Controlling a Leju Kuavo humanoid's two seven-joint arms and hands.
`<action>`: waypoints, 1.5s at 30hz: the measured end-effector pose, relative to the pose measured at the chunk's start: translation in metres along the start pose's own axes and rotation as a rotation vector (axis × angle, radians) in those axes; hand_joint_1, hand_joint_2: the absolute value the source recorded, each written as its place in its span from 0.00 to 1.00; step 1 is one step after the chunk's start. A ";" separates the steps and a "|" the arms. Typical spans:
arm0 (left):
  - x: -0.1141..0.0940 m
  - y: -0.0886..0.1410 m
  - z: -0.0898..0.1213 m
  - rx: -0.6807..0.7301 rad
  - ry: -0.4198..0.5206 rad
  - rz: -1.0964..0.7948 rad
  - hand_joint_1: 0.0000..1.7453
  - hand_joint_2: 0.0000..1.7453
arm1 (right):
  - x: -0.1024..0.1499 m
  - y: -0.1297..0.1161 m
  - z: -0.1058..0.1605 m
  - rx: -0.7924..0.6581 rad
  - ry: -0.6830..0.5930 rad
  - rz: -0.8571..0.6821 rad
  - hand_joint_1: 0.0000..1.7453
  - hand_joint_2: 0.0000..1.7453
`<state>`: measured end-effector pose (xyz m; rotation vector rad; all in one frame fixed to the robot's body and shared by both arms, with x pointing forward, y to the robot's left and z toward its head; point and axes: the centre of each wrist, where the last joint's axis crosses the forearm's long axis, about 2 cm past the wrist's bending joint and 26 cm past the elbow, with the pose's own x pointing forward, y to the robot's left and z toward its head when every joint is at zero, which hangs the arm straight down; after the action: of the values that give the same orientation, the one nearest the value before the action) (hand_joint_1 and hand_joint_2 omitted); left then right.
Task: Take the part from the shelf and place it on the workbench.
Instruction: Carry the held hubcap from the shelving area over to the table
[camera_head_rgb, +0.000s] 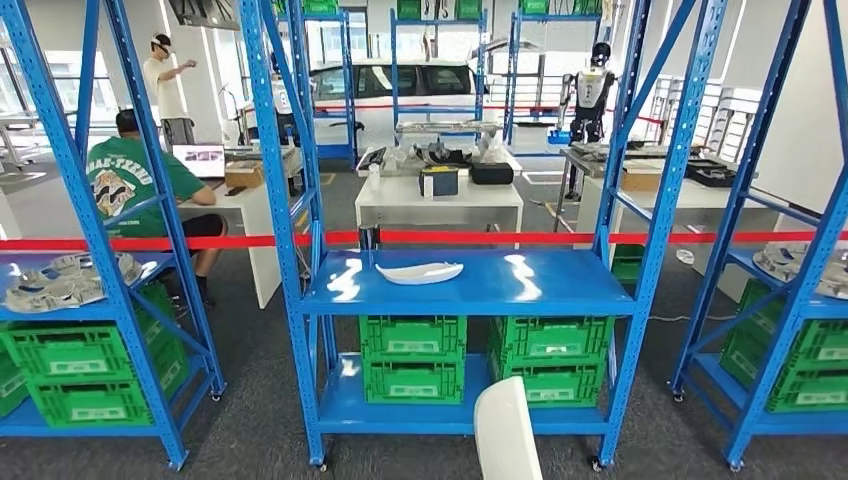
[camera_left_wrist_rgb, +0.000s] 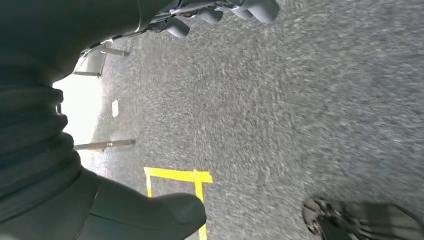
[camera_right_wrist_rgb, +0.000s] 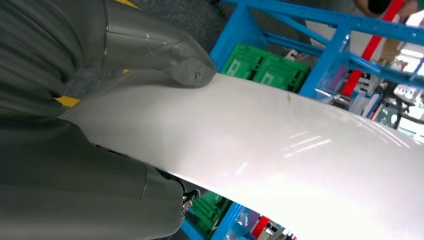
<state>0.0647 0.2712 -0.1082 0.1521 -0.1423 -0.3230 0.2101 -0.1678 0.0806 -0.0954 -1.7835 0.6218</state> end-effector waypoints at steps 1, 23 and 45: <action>0.000 0.000 0.000 0.002 0.000 0.000 0.00 1.00 | 0.000 0.000 0.000 0.001 0.002 0.002 1.00 1.00; -0.002 0.005 -0.001 0.025 0.018 0.050 0.00 1.00 | 0.003 0.003 -0.002 0.023 -0.011 0.006 1.00 1.00; -0.002 0.014 -0.002 0.043 0.021 0.048 0.00 1.00 | -0.001 0.008 0.002 0.013 0.019 -0.020 1.00 1.00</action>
<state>0.0679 0.2853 -0.1080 0.1939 -0.1319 -0.2710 0.2067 -0.1624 0.0761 -0.0739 -1.7600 0.6164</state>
